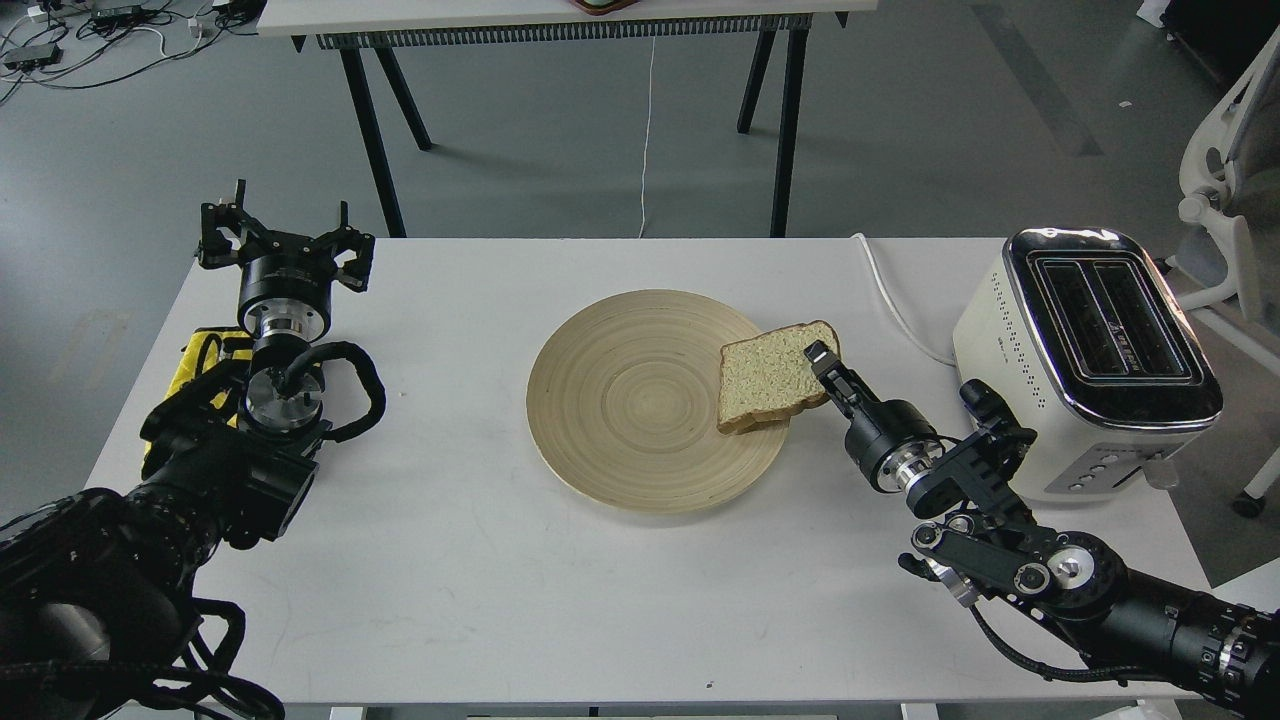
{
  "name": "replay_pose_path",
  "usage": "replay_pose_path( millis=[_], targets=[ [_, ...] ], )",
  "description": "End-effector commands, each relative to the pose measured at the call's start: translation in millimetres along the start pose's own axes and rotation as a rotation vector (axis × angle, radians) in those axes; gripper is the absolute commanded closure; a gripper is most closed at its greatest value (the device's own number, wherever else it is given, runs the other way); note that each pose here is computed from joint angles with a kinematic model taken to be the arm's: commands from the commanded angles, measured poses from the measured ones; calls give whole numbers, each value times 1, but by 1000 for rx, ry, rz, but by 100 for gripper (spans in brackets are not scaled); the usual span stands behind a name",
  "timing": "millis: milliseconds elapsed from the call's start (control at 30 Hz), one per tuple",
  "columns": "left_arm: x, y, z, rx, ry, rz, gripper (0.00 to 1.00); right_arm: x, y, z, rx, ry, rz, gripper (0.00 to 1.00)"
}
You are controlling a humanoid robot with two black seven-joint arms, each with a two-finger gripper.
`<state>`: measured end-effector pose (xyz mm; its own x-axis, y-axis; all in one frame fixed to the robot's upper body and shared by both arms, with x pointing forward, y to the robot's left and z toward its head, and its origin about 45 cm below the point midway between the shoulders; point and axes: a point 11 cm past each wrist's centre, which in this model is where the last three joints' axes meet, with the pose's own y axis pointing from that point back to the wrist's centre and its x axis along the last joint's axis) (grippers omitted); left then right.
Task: Put bread in toaster with right arm
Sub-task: 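Lift the bread slice with the right gripper above the toaster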
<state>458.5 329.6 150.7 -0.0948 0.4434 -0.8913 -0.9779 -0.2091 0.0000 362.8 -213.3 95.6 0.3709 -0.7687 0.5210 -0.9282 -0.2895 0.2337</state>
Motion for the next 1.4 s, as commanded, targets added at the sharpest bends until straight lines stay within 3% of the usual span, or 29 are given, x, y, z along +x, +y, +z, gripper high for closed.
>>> replay_pose_path(
  millis=[0, 133, 333, 533, 733, 1067, 1367],
  targets=[
    [0, 0, 0, -1, 1, 0, 0, 15, -5, -21, 59, -63, 45, 100],
    [0, 0, 0, -1, 1, 0, 0, 42, -5, -39, 109, -89, 94, 100],
    [0, 0, 0, 0, 1, 0, 0, 122, 10, -52, 149, 1, 186, 100],
    [0, 0, 0, 0, 0, 0, 0, 200, 45, -58, 155, 104, 287, 100],
    [0, 0, 0, -1, 1, 0, 0, 253, 90, -63, 131, 234, 331, 100],
    [0, 0, 0, -1, 1, 0, 0, 277, 147, -32, -11, 352, 299, 100],
    [1, 0, 0, 0, 0, 1, 0, 290, 171, -13, -101, 420, 288, 100]
  ],
)
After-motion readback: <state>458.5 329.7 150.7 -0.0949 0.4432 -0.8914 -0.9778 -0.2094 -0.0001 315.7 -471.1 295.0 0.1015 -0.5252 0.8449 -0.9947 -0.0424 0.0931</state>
